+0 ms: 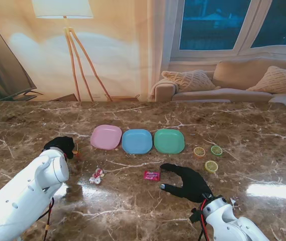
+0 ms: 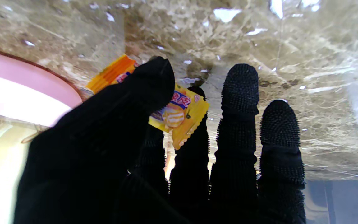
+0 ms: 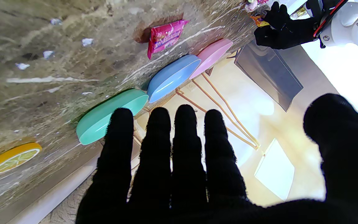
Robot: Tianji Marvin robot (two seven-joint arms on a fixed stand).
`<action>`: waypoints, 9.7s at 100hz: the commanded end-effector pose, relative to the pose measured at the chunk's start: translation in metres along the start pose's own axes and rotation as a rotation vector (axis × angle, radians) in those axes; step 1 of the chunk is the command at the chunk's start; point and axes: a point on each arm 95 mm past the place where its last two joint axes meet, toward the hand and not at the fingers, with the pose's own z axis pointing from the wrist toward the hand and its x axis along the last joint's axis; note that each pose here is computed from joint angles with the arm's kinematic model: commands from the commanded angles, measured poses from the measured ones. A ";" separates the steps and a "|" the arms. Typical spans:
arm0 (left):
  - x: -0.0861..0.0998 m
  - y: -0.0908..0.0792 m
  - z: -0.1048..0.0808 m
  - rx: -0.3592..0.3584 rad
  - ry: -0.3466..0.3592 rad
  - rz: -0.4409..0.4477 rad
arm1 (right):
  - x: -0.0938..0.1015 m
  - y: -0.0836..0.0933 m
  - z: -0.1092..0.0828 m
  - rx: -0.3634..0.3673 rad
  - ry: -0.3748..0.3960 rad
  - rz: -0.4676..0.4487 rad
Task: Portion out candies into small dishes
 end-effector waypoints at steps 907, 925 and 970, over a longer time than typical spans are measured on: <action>0.185 0.096 -0.125 -0.019 0.937 0.129 | -0.019 0.000 -0.012 -0.042 -0.034 0.045; 0.186 0.098 -0.122 -0.029 0.925 0.155 | -0.019 -0.001 -0.012 -0.042 -0.033 0.046; 0.187 0.112 -0.113 -0.067 0.931 0.228 | -0.019 0.000 -0.011 -0.040 -0.029 0.050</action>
